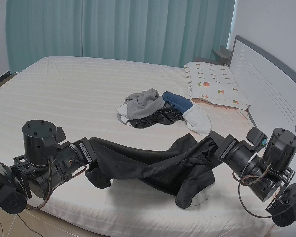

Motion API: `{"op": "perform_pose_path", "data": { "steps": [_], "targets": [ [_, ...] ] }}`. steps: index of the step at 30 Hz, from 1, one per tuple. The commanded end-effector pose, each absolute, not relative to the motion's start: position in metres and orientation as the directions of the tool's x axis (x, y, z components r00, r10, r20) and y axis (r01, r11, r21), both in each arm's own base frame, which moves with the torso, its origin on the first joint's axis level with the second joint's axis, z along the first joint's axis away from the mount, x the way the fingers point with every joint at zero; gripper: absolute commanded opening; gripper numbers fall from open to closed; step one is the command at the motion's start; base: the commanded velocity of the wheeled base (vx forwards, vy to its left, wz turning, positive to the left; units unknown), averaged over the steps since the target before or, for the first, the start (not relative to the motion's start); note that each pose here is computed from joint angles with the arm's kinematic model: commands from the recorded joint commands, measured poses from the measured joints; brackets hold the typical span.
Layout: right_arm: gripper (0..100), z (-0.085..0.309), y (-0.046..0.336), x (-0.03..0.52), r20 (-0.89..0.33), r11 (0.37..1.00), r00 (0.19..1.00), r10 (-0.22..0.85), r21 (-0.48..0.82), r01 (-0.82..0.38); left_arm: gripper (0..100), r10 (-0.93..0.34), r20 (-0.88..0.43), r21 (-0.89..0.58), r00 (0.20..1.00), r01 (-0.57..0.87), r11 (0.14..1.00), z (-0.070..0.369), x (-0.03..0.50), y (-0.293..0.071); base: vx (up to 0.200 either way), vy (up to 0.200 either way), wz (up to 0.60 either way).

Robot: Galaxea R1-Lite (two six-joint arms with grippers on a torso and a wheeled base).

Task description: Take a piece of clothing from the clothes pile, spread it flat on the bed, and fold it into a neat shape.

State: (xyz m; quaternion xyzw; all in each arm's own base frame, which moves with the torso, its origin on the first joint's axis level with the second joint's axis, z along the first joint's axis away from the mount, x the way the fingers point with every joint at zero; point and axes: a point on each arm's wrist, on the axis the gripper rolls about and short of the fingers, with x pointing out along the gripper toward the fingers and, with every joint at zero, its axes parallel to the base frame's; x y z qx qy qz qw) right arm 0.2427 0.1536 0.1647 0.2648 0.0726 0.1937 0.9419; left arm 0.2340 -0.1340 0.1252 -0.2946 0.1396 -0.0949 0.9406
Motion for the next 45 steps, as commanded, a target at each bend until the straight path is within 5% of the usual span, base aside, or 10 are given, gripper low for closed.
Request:
{"op": "perform_pose_path", "data": {
  "steps": [1,11,20,45],
  "targets": [
    [0,0.160,0.169,0.252,-0.032,0.812,0.921,0.388,0.484,-0.326,0,-0.251,-0.195,-0.585,0.948,0.093,0.806,0.128,0.236,-0.132,0.000,0.200,0.00],
    [0,0.175,0.173,0.256,0.048,0.781,0.906,0.420,0.489,-0.388,0,-0.244,-0.159,-0.596,0.957,0.104,0.796,0.139,0.232,-0.126,0.000,0.200,0.00],
    [0,0.181,0.165,0.255,-0.027,0.831,0.911,0.411,0.422,-0.362,0,-0.248,-0.142,-0.598,0.958,0.117,0.793,0.145,0.229,-0.125,0.000,0.200,0.00],
    [0,0.175,0.170,0.265,-0.033,0.812,0.911,0.412,0.466,-0.350,0,-0.242,-0.146,-0.596,0.959,0.110,0.795,0.144,0.228,-0.123,0.000,0.200,0.00]
  ]
}}
